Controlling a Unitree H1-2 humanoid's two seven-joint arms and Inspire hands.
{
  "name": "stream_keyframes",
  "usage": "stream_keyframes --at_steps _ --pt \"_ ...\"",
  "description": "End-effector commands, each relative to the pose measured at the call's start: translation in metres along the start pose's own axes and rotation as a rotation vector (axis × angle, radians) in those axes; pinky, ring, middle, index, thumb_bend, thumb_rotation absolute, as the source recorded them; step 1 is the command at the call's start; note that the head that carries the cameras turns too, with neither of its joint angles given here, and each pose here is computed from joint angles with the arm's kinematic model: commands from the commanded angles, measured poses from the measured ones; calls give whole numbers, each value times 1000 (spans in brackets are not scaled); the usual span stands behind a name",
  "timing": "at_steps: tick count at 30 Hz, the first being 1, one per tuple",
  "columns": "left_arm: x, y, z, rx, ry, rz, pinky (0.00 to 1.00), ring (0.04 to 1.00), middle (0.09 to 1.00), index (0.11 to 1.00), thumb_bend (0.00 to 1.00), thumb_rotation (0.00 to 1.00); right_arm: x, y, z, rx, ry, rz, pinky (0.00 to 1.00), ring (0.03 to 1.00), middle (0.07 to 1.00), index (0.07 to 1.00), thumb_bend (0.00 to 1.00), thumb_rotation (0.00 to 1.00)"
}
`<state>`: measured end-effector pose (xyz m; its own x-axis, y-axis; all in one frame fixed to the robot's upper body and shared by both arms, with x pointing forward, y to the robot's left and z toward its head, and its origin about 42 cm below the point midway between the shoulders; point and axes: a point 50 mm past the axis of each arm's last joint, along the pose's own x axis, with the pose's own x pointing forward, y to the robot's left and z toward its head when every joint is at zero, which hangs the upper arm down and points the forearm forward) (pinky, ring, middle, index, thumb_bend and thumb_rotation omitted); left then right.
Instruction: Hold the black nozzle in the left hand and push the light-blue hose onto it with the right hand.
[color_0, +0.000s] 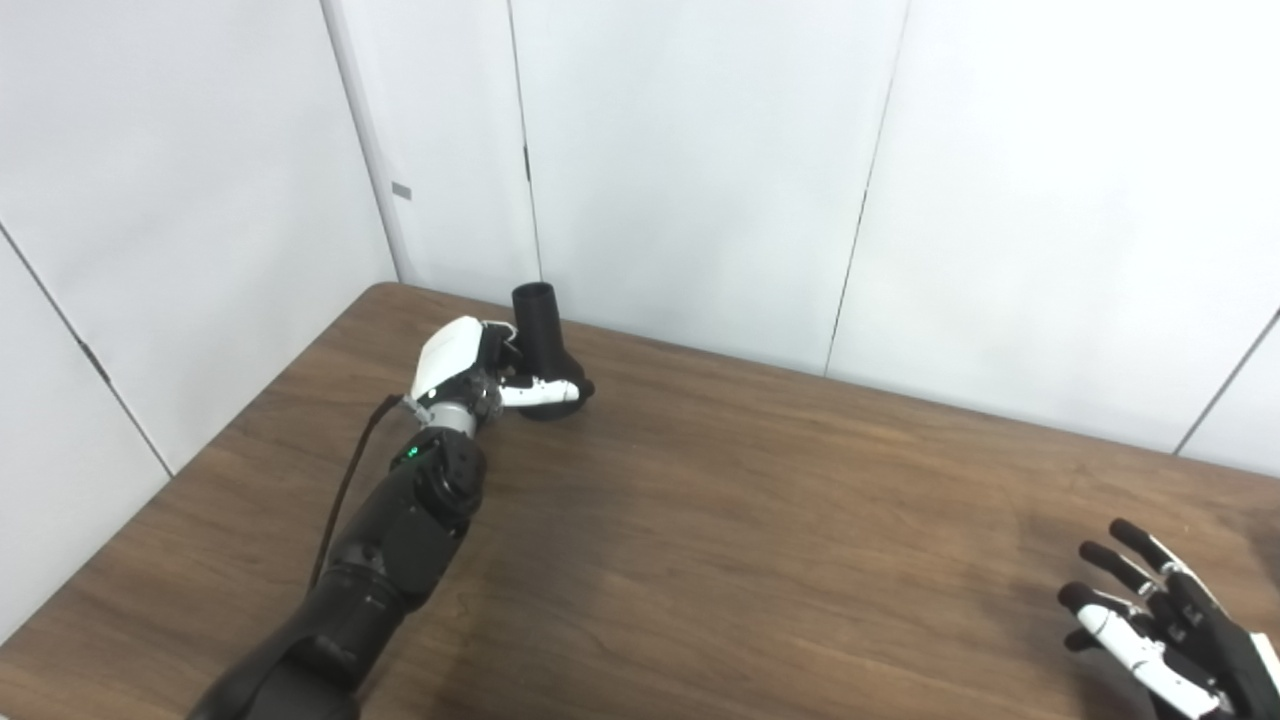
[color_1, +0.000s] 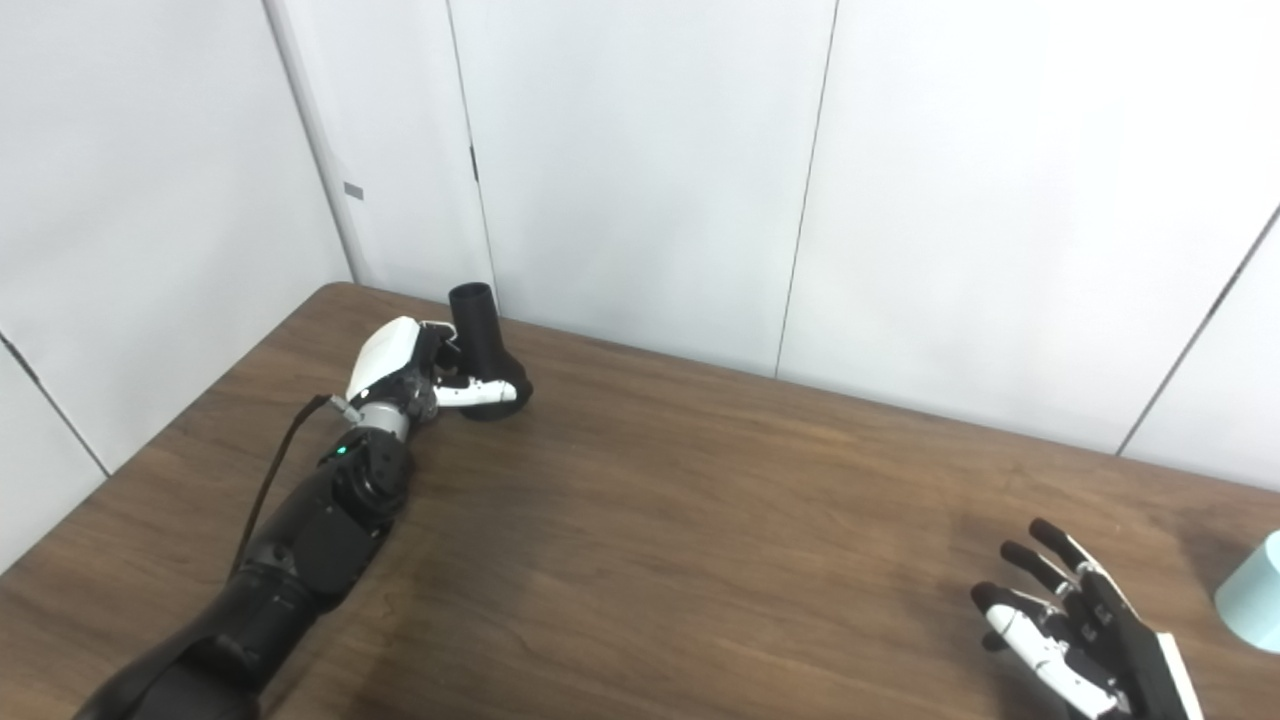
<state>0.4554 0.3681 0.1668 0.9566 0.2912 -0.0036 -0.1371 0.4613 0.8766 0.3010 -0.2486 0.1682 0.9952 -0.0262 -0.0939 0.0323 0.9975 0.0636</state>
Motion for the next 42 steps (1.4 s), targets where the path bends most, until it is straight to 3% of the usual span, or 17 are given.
stream_keyframes --at_steps 1,4,13,15,19,25,30,35,38,42 --pt "-25 -54 -21 64 57 -196 525 544 539 478 523 24 2 0 15 -16 -65 18 366 565 742 814 391 0" --pt "-27 -60 -25 126 53 -211 491 526 526 475 522 2 2 -1 14 -18 -64 20 369 568 745 813 398 0" --pt "-38 -75 -35 229 14 -246 559 613 561 461 513 0 3 -3 13 -25 -57 18 387 572 750 816 423 0" --pt "-42 -78 -34 255 -17 -244 517 589 561 462 513 0 4 -3 13 -18 -55 17 385 573 754 818 429 0" --pt "-51 -87 -28 283 -113 -211 333 456 502 481 525 0 6 -2 11 -11 -53 14 367 566 745 806 436 0" --pt "-71 -105 -1 264 -299 -188 283 403 450 495 527 0 10 -3 4 -5 -69 24 354 550 736 805 472 0" --pt "-90 -114 33 199 -467 -141 241 339 401 494 523 0 16 -5 -4 7 -100 35 333 505 701 788 495 0" --pt "-105 -113 76 139 -606 -130 240 344 408 498 523 0 22 -5 -4 -10 -154 37 338 490 668 730 545 0" --pt "-114 -115 98 95 -678 -133 230 346 409 498 523 0 24 -5 -1 -19 -187 36 345 485 674 722 617 103" --pt "-125 -124 116 75 -757 -153 265 364 414 500 523 0 23 -1 12 -45 -231 36 360 473 653 706 605 127"
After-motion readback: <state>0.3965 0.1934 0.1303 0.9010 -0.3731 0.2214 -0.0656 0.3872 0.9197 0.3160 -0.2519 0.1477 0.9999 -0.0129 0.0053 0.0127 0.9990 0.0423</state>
